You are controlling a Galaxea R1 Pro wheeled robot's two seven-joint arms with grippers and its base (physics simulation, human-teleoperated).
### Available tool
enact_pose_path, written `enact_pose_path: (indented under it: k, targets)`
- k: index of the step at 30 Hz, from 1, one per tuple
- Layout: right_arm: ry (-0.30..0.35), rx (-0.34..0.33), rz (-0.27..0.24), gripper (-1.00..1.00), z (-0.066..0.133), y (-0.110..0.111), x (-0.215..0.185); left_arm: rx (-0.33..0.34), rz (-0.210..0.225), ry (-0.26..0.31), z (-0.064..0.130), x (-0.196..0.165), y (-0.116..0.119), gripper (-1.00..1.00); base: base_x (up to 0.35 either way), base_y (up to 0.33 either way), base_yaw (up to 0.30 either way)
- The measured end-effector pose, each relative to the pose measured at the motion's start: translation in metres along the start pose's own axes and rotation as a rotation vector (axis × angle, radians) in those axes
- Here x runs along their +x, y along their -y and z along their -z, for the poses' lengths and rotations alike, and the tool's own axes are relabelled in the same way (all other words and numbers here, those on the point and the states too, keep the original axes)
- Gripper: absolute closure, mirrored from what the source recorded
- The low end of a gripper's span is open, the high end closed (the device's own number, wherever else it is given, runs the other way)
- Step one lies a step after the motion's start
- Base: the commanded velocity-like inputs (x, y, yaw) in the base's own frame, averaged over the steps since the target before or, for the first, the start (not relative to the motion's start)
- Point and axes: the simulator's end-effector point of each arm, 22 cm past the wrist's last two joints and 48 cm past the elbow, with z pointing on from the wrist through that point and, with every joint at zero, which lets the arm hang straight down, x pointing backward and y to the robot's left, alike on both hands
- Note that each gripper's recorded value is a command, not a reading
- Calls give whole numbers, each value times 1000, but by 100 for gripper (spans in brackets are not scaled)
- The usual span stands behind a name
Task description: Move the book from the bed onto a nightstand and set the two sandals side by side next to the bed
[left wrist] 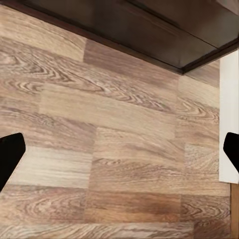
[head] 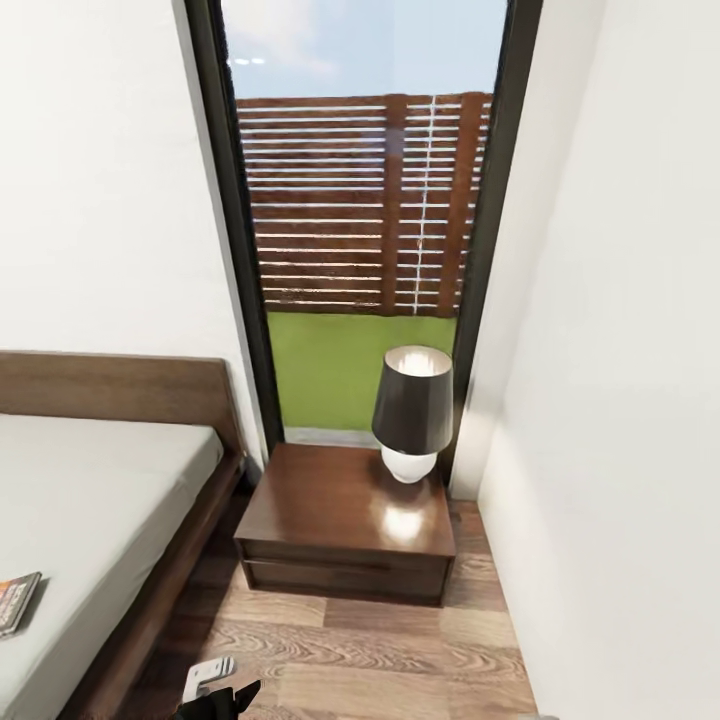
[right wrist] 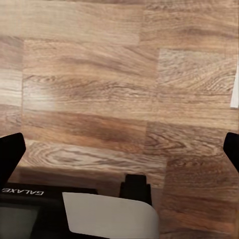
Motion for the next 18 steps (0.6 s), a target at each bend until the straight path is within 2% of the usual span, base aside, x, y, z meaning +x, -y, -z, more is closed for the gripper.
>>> enact_pose_path:
  k: [18]
  targets:
    - [1, 1, 0, -100, 0, 0, -1, 0, -1, 0, 0, 0, 0, -100, 3, 0, 291]
